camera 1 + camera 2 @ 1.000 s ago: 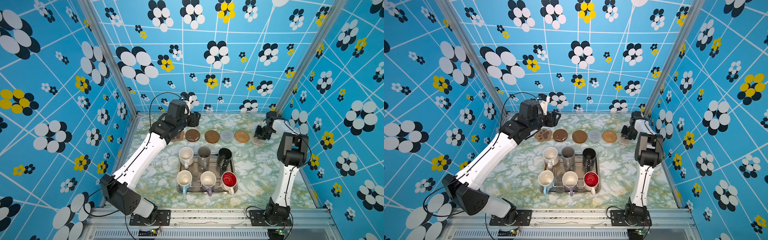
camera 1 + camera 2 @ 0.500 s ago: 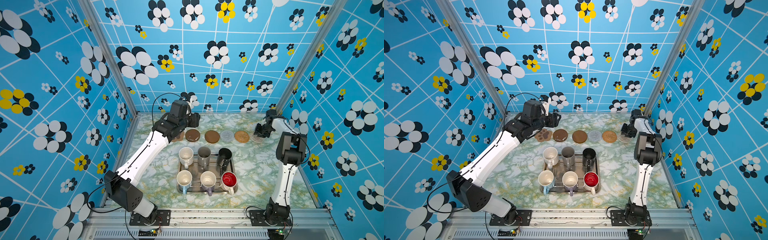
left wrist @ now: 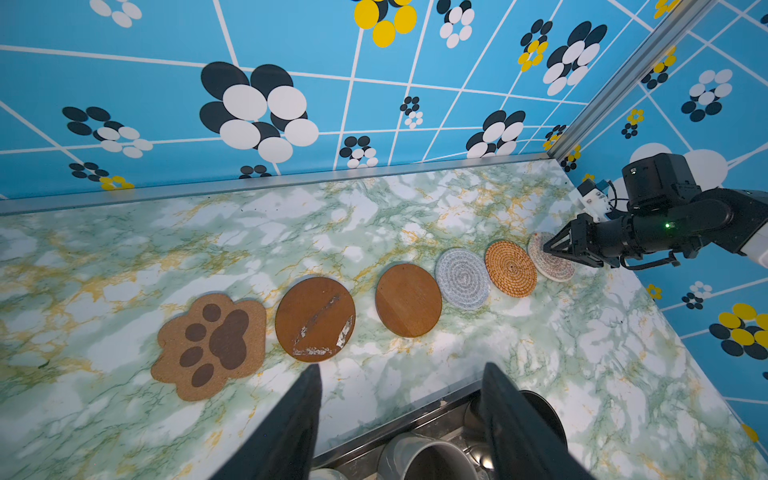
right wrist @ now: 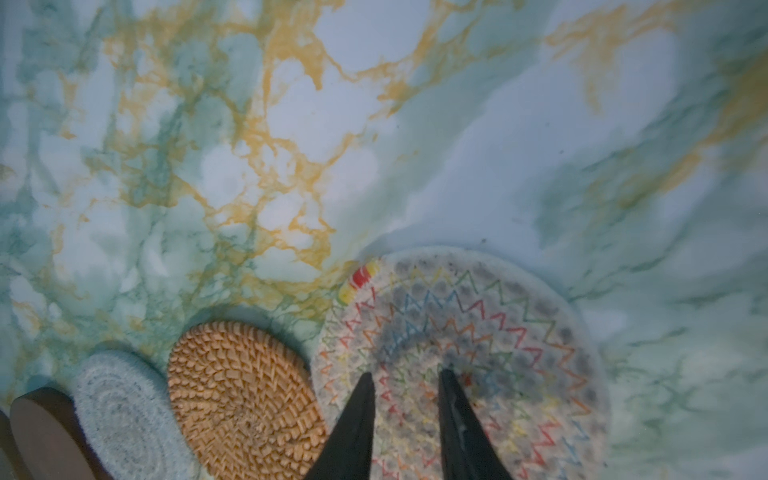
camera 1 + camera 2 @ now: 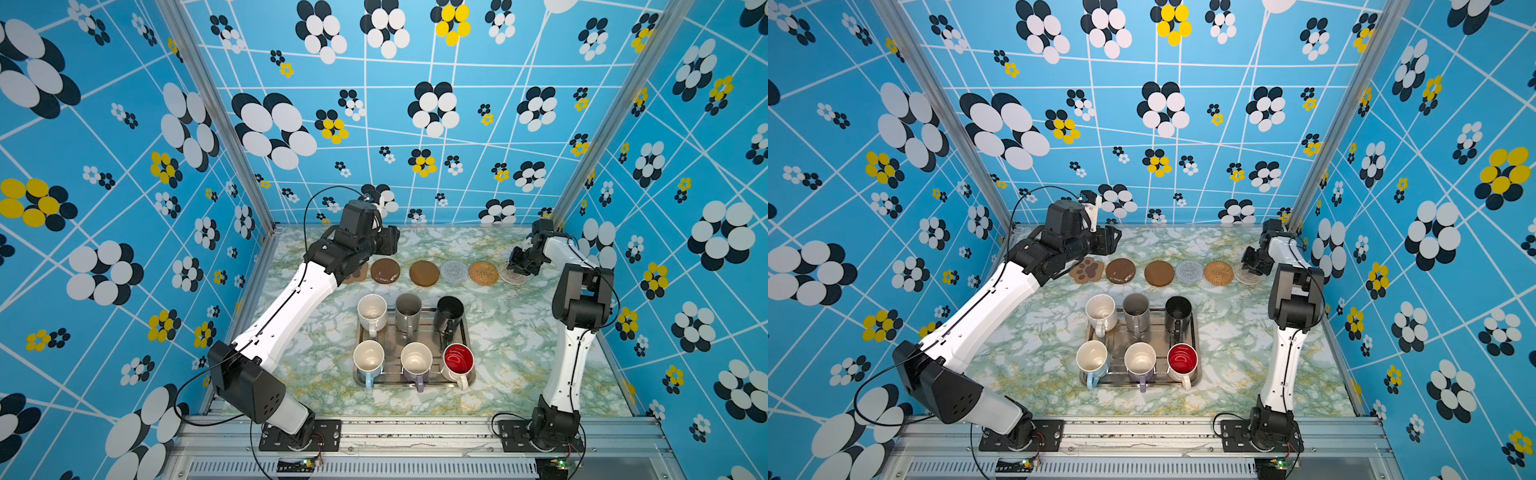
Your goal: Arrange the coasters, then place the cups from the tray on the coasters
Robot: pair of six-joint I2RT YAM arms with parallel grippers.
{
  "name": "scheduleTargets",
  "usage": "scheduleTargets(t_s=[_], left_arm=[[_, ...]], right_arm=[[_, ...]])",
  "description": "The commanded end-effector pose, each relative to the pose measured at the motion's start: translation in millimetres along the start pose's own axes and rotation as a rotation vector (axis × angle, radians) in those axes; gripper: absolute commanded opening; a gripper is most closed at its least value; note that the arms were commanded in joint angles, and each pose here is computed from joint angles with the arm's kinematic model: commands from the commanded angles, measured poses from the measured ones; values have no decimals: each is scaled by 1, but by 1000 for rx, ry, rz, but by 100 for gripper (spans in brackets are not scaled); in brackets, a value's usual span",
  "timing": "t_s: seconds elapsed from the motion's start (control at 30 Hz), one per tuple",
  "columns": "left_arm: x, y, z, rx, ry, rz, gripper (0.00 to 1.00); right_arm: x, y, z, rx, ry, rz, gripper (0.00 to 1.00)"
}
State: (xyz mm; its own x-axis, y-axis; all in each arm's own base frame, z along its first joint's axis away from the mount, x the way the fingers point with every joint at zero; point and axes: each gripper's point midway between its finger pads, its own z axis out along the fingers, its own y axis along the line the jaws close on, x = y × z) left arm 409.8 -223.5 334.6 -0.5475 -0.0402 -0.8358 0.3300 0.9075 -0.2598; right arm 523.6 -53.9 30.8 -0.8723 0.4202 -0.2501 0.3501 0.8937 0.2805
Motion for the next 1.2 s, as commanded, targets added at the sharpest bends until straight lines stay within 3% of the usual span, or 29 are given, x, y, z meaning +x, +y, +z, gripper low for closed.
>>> scheduleTargets(t_s=[0.0, 1.17], left_arm=[[-2, 1, -11, -18, -15, 21, 63], [2, 5, -16, -36, -12, 25, 63]], right_arm=[[25, 4, 16, -6, 79, 15, 29], [33, 17, 18, -17, 95, 7, 28]])
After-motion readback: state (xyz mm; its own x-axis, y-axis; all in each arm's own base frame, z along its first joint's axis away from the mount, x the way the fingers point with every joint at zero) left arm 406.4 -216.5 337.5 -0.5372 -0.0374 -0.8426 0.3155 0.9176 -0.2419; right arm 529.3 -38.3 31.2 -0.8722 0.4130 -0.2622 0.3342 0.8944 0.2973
